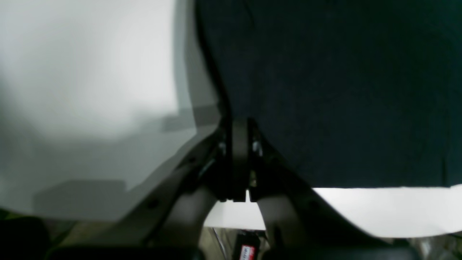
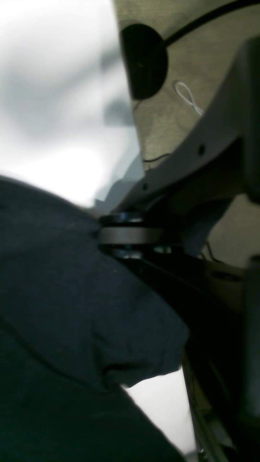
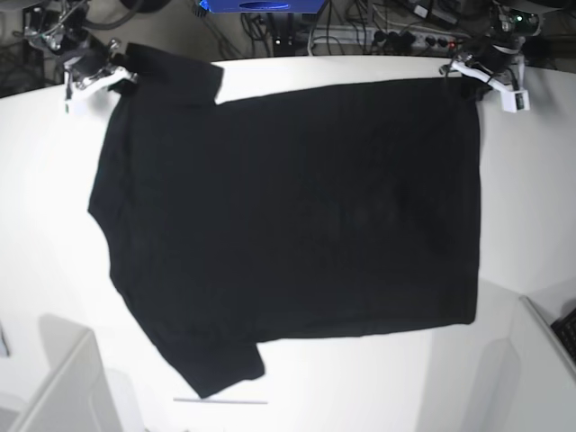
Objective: Fold the T-shirt properly
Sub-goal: 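Lift the shoulder edge with both grippers and pull it toward the robot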
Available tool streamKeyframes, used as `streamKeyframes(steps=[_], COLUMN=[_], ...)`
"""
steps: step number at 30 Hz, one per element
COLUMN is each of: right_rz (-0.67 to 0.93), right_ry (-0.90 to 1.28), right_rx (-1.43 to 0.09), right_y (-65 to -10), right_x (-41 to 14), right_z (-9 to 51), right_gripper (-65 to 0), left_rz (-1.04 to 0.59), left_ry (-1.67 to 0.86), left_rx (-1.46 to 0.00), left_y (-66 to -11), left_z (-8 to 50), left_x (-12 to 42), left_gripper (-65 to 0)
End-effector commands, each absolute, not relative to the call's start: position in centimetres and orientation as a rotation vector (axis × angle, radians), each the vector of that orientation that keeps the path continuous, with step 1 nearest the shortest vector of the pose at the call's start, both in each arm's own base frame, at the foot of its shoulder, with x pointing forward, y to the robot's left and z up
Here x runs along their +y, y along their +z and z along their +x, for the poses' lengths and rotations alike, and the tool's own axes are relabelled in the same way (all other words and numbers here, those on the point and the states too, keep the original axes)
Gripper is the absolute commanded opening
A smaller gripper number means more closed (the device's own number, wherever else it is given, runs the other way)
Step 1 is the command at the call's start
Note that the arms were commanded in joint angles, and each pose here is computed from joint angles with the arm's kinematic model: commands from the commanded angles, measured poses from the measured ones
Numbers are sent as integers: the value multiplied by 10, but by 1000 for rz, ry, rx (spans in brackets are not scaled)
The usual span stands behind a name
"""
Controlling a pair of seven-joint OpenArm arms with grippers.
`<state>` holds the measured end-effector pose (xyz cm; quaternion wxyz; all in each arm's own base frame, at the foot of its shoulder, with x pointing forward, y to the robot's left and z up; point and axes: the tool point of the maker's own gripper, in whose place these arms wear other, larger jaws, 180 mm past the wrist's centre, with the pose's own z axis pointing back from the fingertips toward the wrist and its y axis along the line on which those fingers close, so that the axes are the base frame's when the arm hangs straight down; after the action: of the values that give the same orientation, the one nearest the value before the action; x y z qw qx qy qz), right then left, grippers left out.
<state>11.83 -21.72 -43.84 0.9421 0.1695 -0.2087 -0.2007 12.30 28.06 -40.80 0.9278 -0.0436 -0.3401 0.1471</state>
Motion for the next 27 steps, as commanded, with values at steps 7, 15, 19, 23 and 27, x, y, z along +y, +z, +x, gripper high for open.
streamKeyframes(steps=[7,15,19,23,27], right_rz=[339,361,374,388,398], right_ry=[-341,-295,-279,-266,-256], right_rx=[-496,-510,-529,-533,-552], right_y=[-405,-392,-386,-382,-377], right_x=[-205,-198,-197,-193,-191], right_z=[119,144,161,173,184], right_gripper=[-650,-650,-650,-650,-650], left_rz=[-32,-26,-30,-28,-28], left_ry=[275,222,218,224,224], left_rx=[-719,-774,-790,-803,-810], left_y=[-387,-365,-362,-361,-359], left_z=[112,124,129,134,136], left_x=[295,287,284,286,286], left_gripper=[-650,-650,-650,-650,-650])
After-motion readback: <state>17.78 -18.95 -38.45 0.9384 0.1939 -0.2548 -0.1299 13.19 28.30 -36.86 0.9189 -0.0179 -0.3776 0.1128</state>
